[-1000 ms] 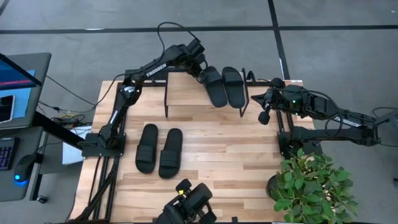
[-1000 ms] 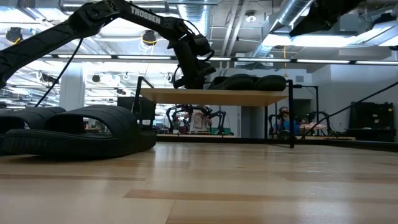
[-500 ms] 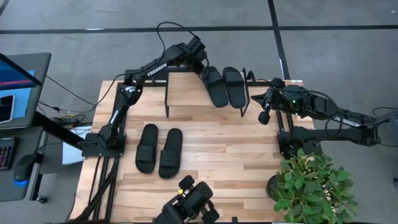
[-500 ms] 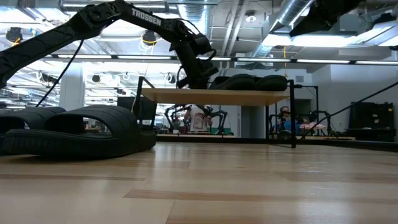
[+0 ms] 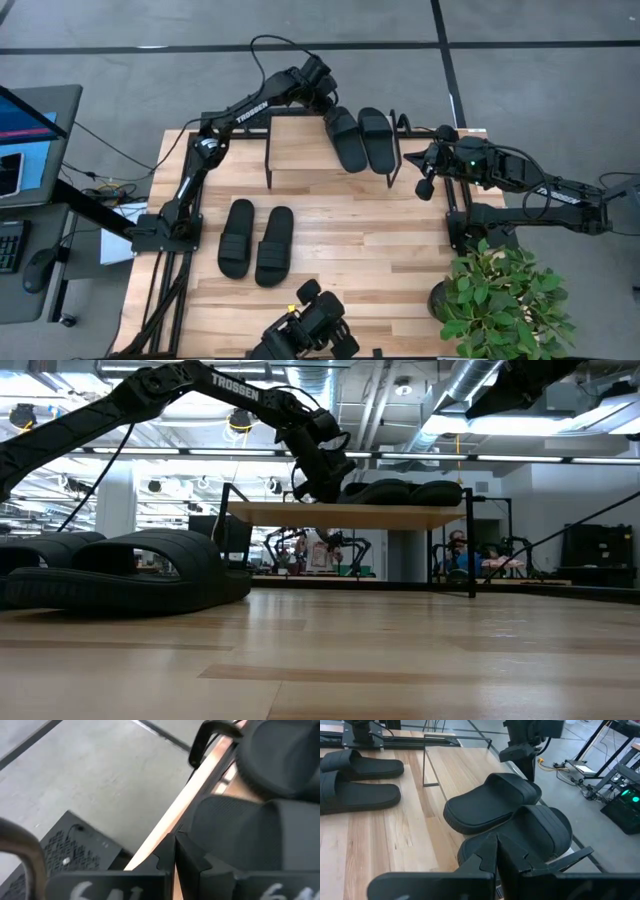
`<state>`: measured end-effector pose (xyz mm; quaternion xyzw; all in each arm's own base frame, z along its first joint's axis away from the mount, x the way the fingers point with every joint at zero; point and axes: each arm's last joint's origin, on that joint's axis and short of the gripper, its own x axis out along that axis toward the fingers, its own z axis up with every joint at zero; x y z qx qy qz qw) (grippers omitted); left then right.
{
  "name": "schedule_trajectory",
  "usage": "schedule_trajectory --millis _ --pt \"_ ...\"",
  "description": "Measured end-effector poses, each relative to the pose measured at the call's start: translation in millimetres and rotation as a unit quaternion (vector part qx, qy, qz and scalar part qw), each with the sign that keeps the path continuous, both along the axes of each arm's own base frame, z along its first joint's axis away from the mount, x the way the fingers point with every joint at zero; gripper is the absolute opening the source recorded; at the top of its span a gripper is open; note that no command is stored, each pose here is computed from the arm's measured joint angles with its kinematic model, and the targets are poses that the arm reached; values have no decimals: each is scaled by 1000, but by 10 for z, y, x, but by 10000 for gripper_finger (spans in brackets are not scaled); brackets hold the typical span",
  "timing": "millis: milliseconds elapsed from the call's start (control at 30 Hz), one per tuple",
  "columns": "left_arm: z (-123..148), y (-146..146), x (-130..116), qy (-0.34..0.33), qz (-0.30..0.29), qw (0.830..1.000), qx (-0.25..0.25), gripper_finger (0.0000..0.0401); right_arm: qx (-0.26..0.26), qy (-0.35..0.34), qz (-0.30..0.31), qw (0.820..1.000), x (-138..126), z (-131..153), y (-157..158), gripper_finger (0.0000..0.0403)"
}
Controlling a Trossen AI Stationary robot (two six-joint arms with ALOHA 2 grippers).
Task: Pick and place slides into the shelf
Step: Put the right black slide on the shelf
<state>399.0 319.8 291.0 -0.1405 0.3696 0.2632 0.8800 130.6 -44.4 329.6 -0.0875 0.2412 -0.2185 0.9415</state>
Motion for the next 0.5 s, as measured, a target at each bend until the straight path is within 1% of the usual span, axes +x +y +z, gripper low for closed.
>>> schedule_trajectory --millis 233,500 --pt "43 0 40 -36 -35 999 0 0 0 0 0 1000 0 0 0 0" --pt "51 -6 45 -35 -46 998 6 0 0 0 0 1000 0 0 0 0"
